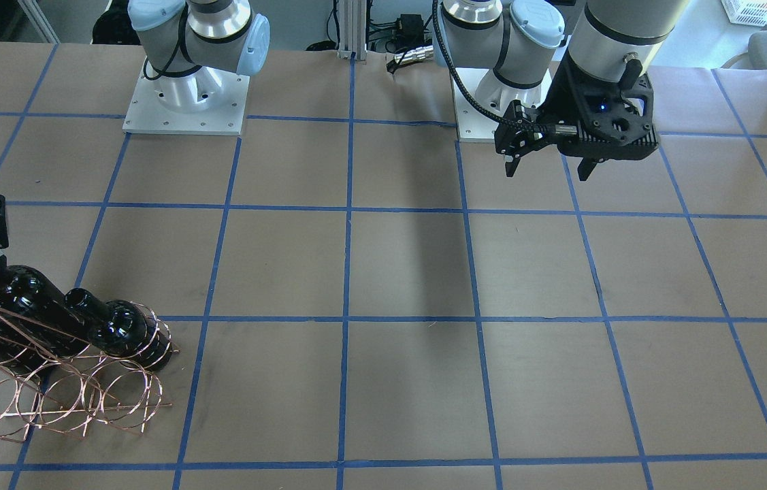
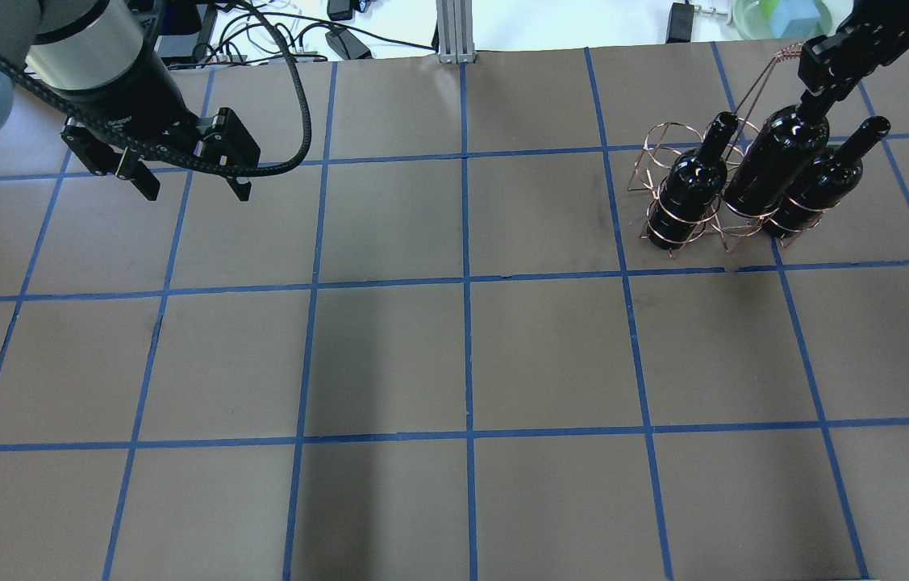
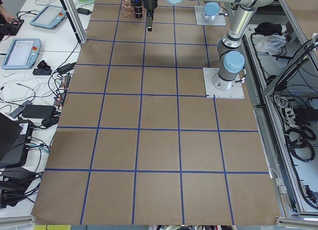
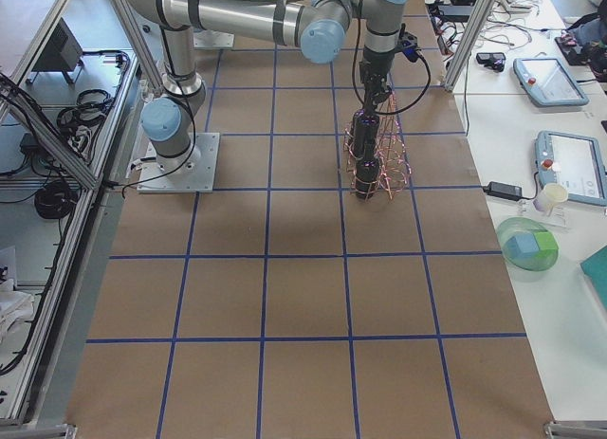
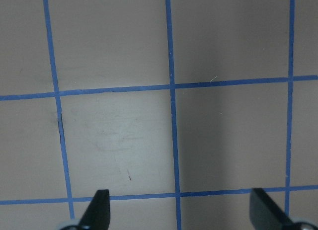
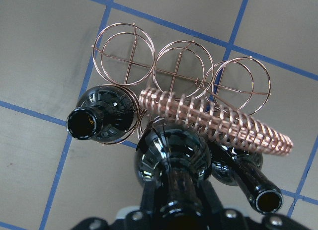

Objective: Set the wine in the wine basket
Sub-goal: 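Push the bottle down into the rack slot with the right gripper, then open the right gripper to release the bottle in the rack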

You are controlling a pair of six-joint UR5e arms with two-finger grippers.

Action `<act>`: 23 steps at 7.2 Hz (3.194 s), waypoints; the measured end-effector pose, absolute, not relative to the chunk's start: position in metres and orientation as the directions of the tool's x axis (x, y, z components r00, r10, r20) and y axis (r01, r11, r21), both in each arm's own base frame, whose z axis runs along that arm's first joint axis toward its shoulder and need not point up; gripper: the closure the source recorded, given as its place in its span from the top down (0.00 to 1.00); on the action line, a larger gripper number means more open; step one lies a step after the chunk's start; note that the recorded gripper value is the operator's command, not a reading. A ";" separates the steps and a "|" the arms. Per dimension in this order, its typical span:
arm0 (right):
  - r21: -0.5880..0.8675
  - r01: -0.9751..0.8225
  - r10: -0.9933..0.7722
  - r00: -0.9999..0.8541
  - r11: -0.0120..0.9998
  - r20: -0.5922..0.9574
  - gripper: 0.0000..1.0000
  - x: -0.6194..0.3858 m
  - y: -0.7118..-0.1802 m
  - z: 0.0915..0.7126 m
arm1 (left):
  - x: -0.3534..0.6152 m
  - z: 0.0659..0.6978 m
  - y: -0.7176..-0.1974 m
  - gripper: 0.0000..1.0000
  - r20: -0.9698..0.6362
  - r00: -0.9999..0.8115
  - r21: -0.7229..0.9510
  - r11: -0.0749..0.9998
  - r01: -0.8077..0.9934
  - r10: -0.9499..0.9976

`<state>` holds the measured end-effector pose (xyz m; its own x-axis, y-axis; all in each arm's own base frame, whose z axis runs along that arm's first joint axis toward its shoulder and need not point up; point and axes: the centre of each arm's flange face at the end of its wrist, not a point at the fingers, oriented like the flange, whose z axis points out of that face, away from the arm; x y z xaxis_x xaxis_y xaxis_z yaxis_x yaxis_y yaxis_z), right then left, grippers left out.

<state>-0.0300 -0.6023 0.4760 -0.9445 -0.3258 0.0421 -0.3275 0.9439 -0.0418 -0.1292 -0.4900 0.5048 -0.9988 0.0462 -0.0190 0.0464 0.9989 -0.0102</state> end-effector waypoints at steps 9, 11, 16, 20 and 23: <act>0.001 -0.321 -0.321 -0.947 0.947 0.010 0.00 -0.034 -0.617 0.431 | -0.123 0.504 -0.489 1.00 -0.033 -0.999 0.003 0.999 0.038 0.038; 0.008 -0.312 -0.312 -0.950 0.950 0.000 0.00 -0.034 -0.620 0.424 | -0.123 0.503 -0.488 1.00 -0.029 -0.999 0.015 0.999 0.035 0.036; 0.025 -0.311 -0.311 -0.950 0.950 -0.009 1.00 -0.033 -0.615 0.402 | -0.128 0.505 -0.482 1.00 -0.026 -0.999 0.027 0.999 0.028 0.029; 0.033 -0.300 -0.301 -0.952 0.953 0.047 1.00 -0.031 -0.592 0.438 | -0.135 0.505 -0.473 1.00 -0.024 -0.999 0.059 0.998 -0.037 -0.035; -0.032 -0.141 -0.138 -0.988 0.990 0.063 1.00 -0.002 -0.547 0.502 | -0.137 0.505 -0.472 1.00 -0.026 -0.999 0.060 0.997 -0.039 -0.038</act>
